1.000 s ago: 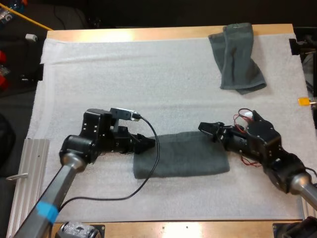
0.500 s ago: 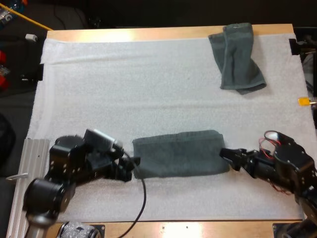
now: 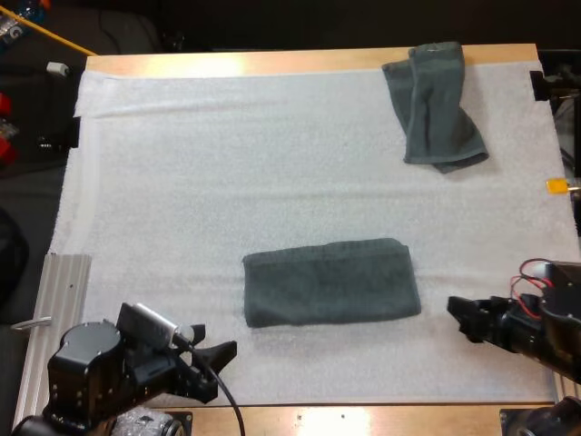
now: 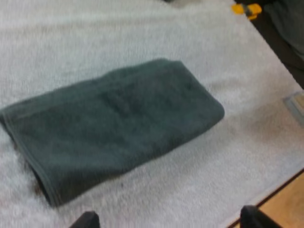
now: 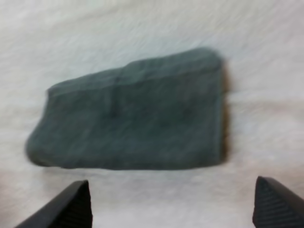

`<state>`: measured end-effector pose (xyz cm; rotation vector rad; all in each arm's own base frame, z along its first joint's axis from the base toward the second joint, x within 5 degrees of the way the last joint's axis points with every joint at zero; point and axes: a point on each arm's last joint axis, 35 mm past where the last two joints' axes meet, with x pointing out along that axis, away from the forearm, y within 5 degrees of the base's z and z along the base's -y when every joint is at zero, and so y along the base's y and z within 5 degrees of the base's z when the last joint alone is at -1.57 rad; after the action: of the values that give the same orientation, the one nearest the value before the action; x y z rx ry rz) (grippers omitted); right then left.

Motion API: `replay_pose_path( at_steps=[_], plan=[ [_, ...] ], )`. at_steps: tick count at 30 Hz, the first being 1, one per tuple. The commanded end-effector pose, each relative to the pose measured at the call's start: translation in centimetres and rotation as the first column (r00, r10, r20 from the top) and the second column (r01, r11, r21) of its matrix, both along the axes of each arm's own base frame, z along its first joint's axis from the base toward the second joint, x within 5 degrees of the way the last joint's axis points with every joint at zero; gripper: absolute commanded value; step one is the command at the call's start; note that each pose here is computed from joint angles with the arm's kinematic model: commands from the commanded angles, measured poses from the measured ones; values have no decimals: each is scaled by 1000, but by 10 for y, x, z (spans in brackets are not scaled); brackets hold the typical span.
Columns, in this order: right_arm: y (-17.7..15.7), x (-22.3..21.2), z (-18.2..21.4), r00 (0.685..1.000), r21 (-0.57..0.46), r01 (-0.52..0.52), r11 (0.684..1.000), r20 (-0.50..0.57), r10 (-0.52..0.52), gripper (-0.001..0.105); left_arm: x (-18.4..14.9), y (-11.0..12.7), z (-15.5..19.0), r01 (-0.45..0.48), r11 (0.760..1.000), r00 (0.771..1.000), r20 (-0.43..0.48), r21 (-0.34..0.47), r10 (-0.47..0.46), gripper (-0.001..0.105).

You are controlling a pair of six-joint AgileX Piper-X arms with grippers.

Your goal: Pick towel from pile, fold and stack

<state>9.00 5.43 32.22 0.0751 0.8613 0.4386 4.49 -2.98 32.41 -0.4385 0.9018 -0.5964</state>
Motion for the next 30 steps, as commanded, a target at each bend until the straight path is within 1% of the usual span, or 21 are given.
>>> replay_pose_path(
  at_steps=[1, 4, 9, 13, 18, 23, 28, 30],
  plan=[
    [-4, -3, 5, 1000, -59, 15, 998, 14, -14, 68, -4, 1, 1, -11, 1000, 1000, -7, 3, 11, 58],
    [-8, -6, 7, 999, -112, 28, 993, 18, -26, 68, -9, 2, -1, -11, 1000, 1000, -18, 6, 11, 58],
    [-5, 0, 3, 1000, -131, 23, 991, -13, -25, 68, -10, 3, -2, -4, 1000, 999, -39, 5, 5, 58],
    [5, 14, -6, 996, -165, -5, 986, -90, -10, 68, -12, 3, -3, -4, 1000, 999, -54, 8, 4, 58],
    [20, 39, -22, 983, -195, -88, 977, -175, 54, 68, -12, 3, -3, 6, 1000, 998, -60, -1, -6, 58],
    [32, 69, -41, 960, -134, -134, 982, -261, 95, 67, -14, 3, -5, 6, 1000, 996, -90, 6, -6, 58],
    [26, 101, -56, 950, -11, -110, 994, -294, 102, 67, -15, 3, -6, 6, 1000, 995, -101, 9, -5, 58],
    [20, 111, -61, 949, 12, -99, 995, -300, 98, 67, -15, 3, -6, 5, 1000, 995, -102, 8, -5, 58]
  ],
)
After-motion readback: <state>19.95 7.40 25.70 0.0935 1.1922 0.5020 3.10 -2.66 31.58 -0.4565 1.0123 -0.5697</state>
